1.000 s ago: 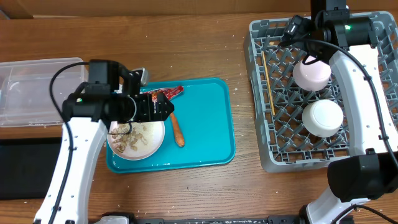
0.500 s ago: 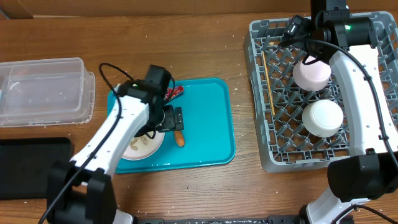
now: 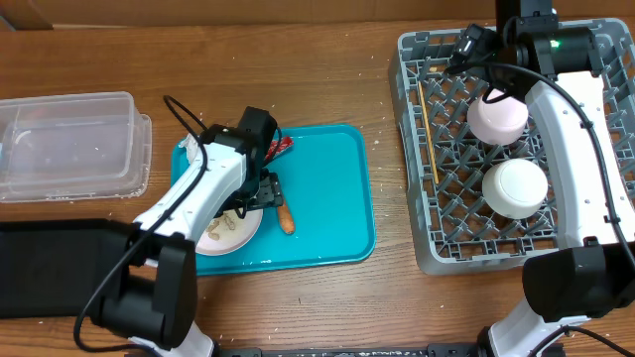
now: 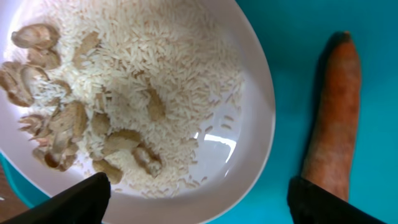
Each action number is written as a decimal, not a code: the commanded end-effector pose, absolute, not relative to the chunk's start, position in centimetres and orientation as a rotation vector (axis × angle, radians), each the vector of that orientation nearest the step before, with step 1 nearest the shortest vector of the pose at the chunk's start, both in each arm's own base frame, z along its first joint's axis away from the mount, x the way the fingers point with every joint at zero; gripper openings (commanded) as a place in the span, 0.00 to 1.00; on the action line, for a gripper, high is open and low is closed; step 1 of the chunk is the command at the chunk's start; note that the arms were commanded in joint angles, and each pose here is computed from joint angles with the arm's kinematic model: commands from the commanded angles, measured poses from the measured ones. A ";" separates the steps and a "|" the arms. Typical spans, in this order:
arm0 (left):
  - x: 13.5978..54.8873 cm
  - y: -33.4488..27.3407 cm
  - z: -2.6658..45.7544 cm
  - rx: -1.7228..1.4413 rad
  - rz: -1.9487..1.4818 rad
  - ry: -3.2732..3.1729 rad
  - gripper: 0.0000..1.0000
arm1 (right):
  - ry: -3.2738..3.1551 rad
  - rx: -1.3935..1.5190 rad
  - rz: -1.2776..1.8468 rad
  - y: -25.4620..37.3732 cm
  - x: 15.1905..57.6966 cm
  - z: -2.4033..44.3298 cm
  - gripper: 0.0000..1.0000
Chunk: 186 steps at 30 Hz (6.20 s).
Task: Sort waste into correct bins and load items into the dishwasher
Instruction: 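Move the left gripper to the white plate and grasp its rim, then lift the white plate of rice off the tray with the left gripper, then carry the plate left over the black tray beside the plastic bin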
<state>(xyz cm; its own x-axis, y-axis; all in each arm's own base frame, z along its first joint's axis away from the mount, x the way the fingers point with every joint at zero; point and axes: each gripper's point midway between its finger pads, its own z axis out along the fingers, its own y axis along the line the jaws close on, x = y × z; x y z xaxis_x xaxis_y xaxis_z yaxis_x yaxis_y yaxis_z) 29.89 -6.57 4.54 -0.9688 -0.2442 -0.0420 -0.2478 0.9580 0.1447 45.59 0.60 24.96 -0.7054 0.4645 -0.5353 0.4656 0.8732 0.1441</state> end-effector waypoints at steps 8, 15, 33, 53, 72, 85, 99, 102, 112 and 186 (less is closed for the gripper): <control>30.8 -7.3 2.3 -0.341 0.280 3.096 0.77 | 2.443 0.671 -0.003 0.6 45.7 25.6 1.00; 31.2 -7.8 2.3 -0.264 0.337 3.062 0.72 | 2.443 0.671 -0.003 0.6 45.7 25.6 1.00; 30.8 -10.1 -0.3 -0.202 0.323 3.103 0.60 | 2.443 0.671 -0.003 0.6 45.7 25.6 1.00; 30.3 -9.8 -0.6 -0.139 0.423 3.068 0.45 | 2.443 0.671 -0.003 0.6 45.7 25.6 1.00; 29.6 -9.4 -1.7 -0.138 0.428 3.074 0.33 | 2.443 0.671 -0.003 0.6 45.7 25.6 1.00; 29.6 -9.2 -2.0 -0.168 0.400 3.086 0.09 | 2.443 0.671 -0.003 0.6 45.7 25.6 1.00; 30.2 -9.5 0.7 -0.159 0.431 3.105 0.04 | 2.443 0.671 -0.003 0.6 45.7 25.6 1.00; 30.5 -9.4 1.8 -0.158 0.462 3.104 0.04 | 2.443 0.671 -0.003 0.6 45.7 25.6 1.00; 31.8 -8.4 5.8 -0.213 0.592 3.046 0.04 | 2.443 0.671 -0.003 0.6 45.7 25.6 1.00; 33.5 24.3 13.7 -1.482 0.133 2.575 0.04 | 2.443 0.671 -0.003 0.6 45.7 25.6 1.00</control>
<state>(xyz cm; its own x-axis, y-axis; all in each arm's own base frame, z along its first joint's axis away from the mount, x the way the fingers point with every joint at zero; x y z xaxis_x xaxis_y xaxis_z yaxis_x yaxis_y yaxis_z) 33.84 24.34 14.61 -0.4837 -0.8452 -0.2275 -0.8696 0.4936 0.0152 45.59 0.60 24.96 -0.7051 0.4652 -0.5352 0.4662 0.8728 0.1445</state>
